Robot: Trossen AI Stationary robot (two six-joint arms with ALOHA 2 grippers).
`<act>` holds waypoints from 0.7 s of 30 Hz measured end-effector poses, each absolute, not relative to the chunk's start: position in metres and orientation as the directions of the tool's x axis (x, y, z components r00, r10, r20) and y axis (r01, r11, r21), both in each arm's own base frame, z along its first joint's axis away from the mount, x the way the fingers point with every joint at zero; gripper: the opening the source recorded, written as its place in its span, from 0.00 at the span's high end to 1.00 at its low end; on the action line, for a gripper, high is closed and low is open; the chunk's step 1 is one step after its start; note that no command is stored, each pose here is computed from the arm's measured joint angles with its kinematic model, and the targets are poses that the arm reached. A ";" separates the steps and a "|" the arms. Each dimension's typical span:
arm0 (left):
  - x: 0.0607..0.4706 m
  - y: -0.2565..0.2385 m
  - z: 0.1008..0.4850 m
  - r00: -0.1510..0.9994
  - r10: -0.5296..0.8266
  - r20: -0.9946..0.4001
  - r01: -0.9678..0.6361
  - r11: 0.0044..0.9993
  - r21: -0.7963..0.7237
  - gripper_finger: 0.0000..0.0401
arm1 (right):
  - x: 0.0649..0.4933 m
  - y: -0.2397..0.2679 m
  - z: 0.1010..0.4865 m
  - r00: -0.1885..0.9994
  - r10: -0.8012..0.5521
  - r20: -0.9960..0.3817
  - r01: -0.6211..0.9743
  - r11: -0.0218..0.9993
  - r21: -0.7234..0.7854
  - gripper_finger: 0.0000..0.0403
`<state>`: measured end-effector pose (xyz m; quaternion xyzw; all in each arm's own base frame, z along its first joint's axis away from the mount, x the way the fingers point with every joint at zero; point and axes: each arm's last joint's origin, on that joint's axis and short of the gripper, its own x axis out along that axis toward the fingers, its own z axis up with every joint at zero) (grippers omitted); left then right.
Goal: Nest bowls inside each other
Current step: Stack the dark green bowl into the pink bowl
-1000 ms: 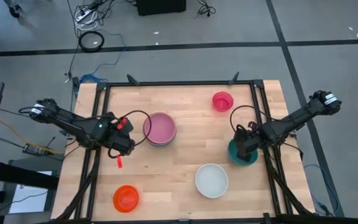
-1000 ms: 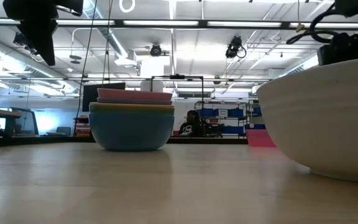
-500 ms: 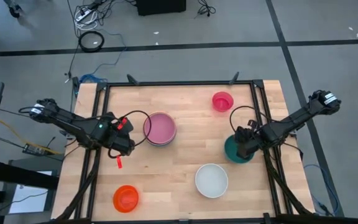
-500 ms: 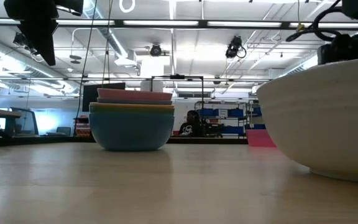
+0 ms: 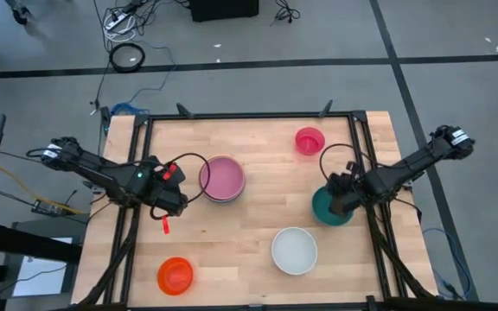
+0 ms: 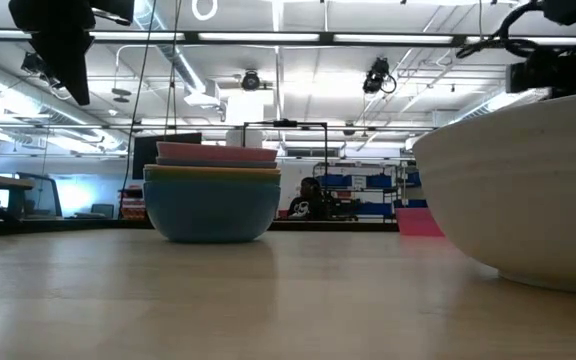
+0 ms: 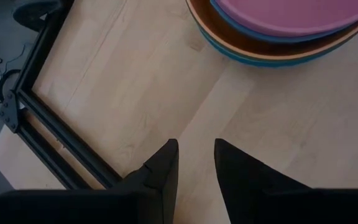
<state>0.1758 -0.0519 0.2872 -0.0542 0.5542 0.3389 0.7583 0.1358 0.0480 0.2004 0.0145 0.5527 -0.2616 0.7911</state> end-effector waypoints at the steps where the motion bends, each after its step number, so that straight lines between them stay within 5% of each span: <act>1: 0.176 -0.052 0.287 0.156 0.455 -0.877 -0.574 0.764 0.294 0.72 | 0.136 0.047 0.200 0.240 -0.379 -0.894 0.441 0.863 -0.248 0.67; 16: 0.176 -0.052 0.287 0.160 0.464 -0.871 -0.575 0.761 0.300 0.72 | 0.132 0.038 0.162 0.174 -0.241 -0.955 0.524 0.843 -0.117 0.67; 21: 0.176 -0.052 0.287 0.161 0.465 -0.871 -0.575 0.761 0.300 0.72 | 0.132 0.038 0.161 0.178 -0.244 -0.953 0.525 0.843 -0.118 0.78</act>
